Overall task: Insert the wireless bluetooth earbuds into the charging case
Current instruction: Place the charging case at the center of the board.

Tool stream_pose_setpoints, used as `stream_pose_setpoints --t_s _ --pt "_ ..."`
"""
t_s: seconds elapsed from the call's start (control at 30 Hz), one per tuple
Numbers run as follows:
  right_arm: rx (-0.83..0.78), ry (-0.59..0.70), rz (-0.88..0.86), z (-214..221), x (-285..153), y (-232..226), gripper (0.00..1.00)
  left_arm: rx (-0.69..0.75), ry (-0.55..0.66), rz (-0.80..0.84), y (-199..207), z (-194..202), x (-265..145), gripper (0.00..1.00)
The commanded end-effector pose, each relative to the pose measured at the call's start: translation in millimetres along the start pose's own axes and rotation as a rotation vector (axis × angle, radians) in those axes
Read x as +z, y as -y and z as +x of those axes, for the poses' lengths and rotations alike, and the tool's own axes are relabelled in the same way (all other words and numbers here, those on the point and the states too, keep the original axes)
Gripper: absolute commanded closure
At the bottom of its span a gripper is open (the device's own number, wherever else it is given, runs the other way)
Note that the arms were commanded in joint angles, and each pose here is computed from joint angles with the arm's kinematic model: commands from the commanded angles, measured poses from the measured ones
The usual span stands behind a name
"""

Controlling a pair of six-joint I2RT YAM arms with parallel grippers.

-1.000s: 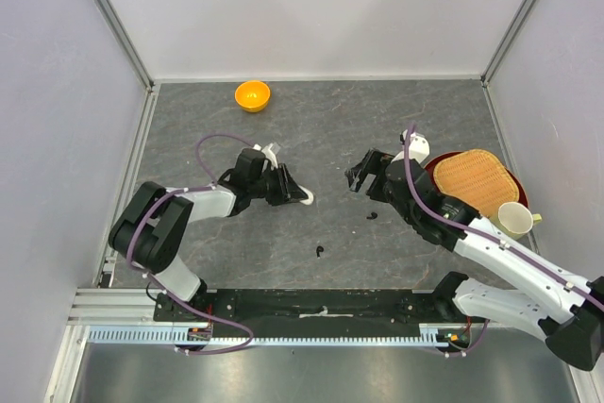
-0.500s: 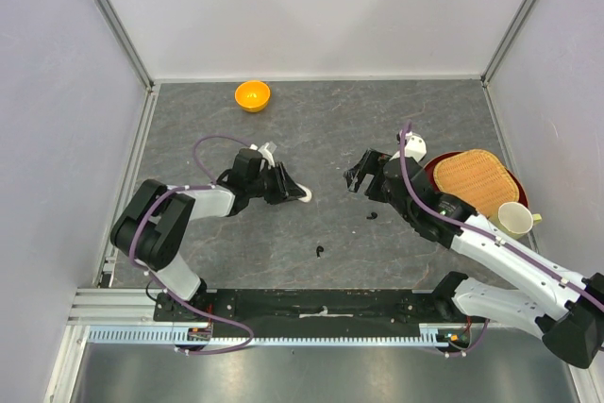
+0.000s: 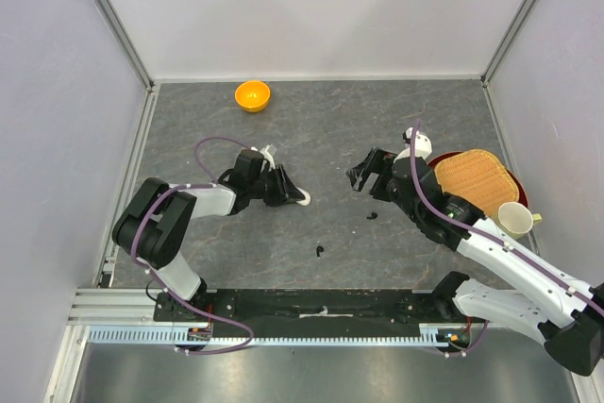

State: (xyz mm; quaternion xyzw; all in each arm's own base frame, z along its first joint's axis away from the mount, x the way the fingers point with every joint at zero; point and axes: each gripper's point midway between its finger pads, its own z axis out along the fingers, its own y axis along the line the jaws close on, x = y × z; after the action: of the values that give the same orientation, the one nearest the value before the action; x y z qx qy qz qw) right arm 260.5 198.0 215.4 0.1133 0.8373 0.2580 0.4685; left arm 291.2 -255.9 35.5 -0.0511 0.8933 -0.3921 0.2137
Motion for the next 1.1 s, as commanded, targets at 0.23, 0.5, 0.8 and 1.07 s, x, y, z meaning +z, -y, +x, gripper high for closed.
stream_pose_setpoints --t_s 0.23,0.5,0.8,1.07 --pt "-0.027 -0.009 -0.021 -1 0 -1 0.05 0.059 -0.004 -0.110 -19 -1 -7 0.61" --pt "-0.027 -0.012 -0.035 0 -3 -1 0.05 0.071 0.012 -0.146 -24 -2 -15 0.57" --pt "-0.029 -0.016 -0.051 2 -8 1 0.05 0.082 0.070 -0.204 -31 -7 -26 0.52" --pt "-0.037 -0.019 -0.057 3 -9 3 0.05 0.110 0.089 -0.237 -30 -13 -36 0.42"
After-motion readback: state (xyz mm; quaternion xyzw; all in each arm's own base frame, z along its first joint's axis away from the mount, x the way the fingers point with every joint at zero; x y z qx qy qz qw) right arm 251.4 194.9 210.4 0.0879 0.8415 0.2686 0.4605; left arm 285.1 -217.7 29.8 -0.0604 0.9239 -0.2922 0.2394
